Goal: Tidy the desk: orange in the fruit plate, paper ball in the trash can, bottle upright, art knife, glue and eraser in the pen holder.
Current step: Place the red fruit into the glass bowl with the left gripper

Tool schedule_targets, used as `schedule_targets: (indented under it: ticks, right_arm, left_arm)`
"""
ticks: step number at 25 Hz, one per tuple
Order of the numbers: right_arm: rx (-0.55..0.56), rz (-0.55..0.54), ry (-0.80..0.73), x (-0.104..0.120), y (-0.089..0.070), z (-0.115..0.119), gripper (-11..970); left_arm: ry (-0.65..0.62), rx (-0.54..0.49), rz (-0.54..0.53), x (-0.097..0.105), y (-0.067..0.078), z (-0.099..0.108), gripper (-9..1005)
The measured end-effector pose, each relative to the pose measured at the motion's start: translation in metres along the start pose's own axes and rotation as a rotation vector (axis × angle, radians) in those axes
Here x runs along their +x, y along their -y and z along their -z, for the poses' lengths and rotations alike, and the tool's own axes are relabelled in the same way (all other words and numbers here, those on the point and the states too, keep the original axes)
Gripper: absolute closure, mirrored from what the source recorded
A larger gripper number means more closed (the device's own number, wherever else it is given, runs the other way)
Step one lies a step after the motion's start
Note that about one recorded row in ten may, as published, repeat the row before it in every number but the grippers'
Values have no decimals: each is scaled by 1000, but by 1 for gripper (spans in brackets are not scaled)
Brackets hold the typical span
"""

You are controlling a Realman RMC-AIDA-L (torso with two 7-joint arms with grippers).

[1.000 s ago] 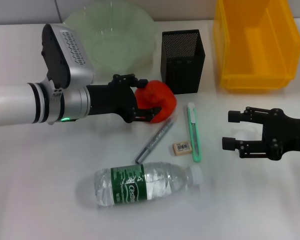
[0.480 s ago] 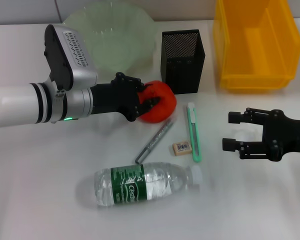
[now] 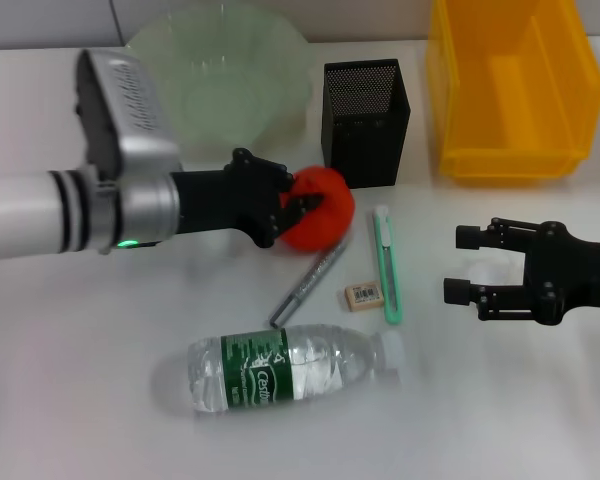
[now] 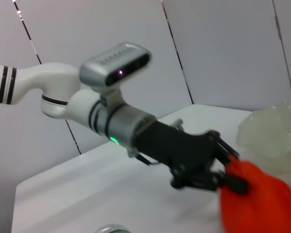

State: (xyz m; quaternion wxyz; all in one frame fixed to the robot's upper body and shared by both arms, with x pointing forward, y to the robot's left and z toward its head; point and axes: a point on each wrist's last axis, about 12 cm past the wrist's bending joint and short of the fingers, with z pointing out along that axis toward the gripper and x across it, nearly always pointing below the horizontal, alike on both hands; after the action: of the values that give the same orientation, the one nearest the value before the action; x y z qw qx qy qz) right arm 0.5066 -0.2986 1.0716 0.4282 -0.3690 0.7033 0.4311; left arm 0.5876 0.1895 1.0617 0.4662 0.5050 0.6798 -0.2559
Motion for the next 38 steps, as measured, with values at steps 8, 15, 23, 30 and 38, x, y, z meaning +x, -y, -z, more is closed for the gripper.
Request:
schedule_targets:
  ticks: [8, 15, 23, 30, 38]
  right_arm:
    - [1, -1, 0, 1, 0, 0, 142]
    - [1, -4, 2, 1, -1, -1, 143]
    - [3, -9, 10, 2, -2, -1, 143]
    - [-1, -10, 11, 3, -3, -4, 143]
    - [3, -6, 5, 3, -2, -5, 142]
  left_arm:
    - [282, -75, 71, -20, -5, 53, 863]
    - [441, -276, 94, -30, -29, 62, 920]
    - [340, -481, 159, -28, -58, 25, 935]
    - [240, -615, 208, -21, -72, 14, 936]
    - [235, -642, 217, -18, -73, 16, 742]
